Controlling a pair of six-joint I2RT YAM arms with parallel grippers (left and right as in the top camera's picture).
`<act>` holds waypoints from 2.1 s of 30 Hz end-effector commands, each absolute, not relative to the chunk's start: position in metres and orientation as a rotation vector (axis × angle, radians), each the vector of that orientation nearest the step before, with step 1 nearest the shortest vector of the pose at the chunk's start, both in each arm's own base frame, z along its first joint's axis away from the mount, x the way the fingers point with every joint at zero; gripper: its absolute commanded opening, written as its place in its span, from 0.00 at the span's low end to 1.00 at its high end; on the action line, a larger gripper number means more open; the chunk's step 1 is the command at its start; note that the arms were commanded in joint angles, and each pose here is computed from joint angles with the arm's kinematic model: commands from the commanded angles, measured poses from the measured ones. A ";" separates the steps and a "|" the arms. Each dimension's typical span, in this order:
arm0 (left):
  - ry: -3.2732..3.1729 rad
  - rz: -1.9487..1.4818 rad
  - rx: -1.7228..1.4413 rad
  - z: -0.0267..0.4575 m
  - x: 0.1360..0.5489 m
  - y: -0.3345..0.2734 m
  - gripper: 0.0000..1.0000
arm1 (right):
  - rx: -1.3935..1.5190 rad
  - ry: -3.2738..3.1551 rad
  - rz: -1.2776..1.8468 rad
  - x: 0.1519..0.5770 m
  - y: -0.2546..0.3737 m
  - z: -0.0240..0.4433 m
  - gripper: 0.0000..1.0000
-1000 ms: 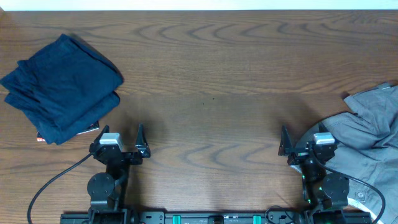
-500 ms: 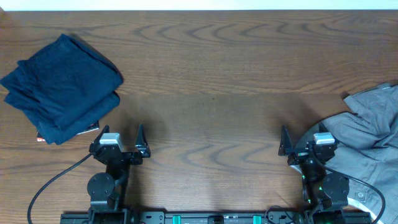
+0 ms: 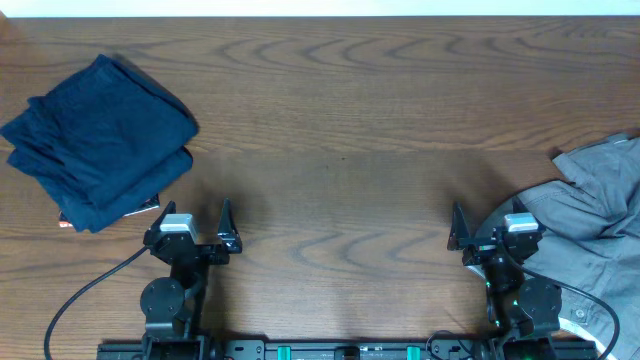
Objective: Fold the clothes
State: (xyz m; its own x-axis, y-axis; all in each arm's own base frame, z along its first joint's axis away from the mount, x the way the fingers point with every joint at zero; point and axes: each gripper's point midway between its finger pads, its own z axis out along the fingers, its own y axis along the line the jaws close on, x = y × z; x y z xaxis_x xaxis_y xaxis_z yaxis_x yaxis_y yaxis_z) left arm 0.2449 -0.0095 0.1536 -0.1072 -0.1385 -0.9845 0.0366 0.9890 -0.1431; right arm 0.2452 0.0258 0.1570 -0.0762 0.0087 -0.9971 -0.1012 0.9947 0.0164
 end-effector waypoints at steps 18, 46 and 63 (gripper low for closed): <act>1.705 -0.198 -0.125 0.157 0.243 -0.011 0.98 | -0.033 1.702 0.110 0.241 0.023 0.157 0.99; 2.511 -0.202 -0.205 0.167 0.236 -0.018 0.98 | 0.467 2.900 -0.288 0.214 -0.020 0.029 0.99; 2.518 -0.201 -0.206 0.166 0.237 -0.017 0.98 | 0.534 3.047 -0.299 0.199 -0.014 -0.020 0.01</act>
